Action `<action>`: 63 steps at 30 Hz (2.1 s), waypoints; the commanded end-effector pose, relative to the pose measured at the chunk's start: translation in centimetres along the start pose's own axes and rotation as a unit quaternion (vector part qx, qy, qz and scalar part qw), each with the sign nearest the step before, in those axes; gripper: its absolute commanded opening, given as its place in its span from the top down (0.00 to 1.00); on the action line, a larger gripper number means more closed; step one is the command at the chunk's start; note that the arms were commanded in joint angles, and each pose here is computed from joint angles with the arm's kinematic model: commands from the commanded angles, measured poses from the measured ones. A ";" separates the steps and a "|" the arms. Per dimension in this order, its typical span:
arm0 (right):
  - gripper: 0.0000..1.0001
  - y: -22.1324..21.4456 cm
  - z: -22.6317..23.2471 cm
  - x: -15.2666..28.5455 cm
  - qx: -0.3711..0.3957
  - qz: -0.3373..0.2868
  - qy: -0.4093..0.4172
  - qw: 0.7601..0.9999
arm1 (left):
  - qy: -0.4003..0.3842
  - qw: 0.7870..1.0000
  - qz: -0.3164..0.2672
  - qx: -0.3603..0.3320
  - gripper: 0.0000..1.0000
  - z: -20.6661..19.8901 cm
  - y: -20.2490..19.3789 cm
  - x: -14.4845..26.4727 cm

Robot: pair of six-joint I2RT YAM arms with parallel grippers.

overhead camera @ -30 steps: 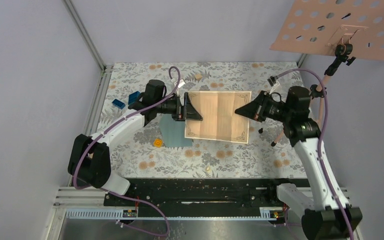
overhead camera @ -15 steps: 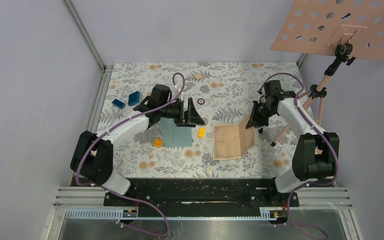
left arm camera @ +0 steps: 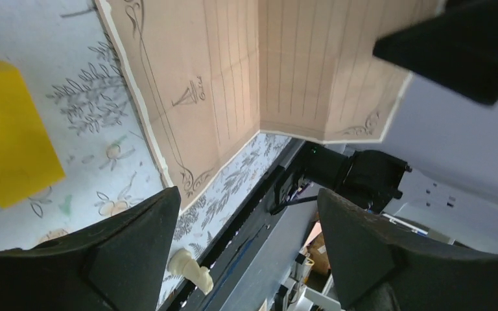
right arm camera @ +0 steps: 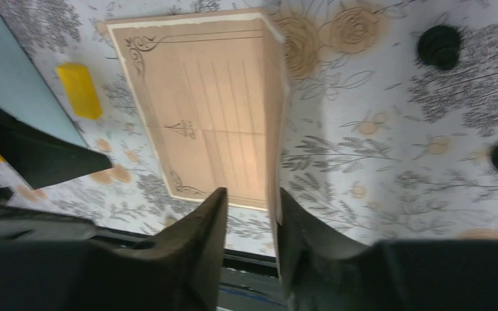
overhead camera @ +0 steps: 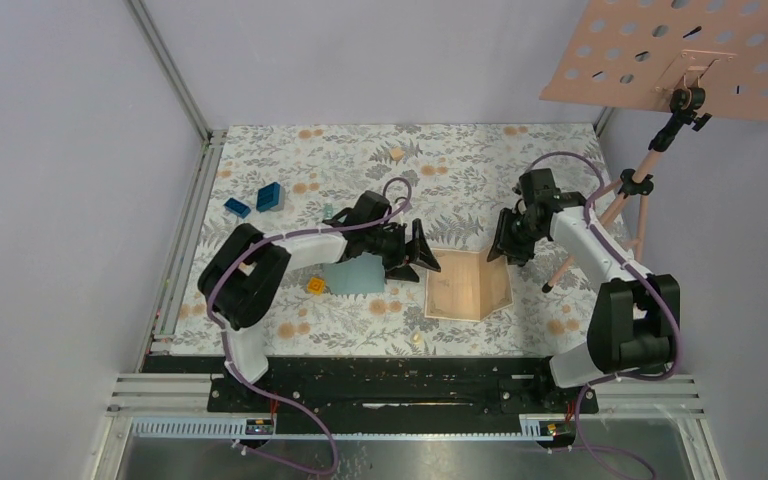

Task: Place the letter into the envelope and seal it
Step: Fold the letter at the center of the board.

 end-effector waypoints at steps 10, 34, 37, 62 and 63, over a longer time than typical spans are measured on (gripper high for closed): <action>0.48 -1.8 4.6 -0.2 -0.073 -0.011 0.172 0.982 | 0.004 1.000 -0.020 0.015 0.22 0.6 3.1 -3.2; 0.41 -2.1 5.1 -8.9 -0.138 0.055 0.140 0.979 | 0.072 0.996 -0.057 -0.003 0.22 -1.6 2.4 3.4; 0.41 -2.0 5.7 -7.1 -0.128 0.044 0.156 0.978 | 0.057 0.997 -0.061 -0.004 0.22 -2.4 2.2 3.4; 1.00 -4.0 -0.6 -0.5 -0.037 -0.095 0.060 0.993 | 0.003 1.000 -0.029 -0.011 0.30 -6.3 1.9 -2.1; 1.00 -4.3 -0.8 -0.5 -0.037 -0.094 0.060 0.993 | -0.004 1.000 -0.028 -0.010 0.32 -6.4 2.0 -2.6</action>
Point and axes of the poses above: each gripper's point midway between its finger pads, its own x axis back along the fingers, its own z axis along the line the jaws close on, y = z × x, the point moved 5 cm from there along x, back along the fingers, and after that the axes turned 15 degrees about -x, right-handed, at the moved point
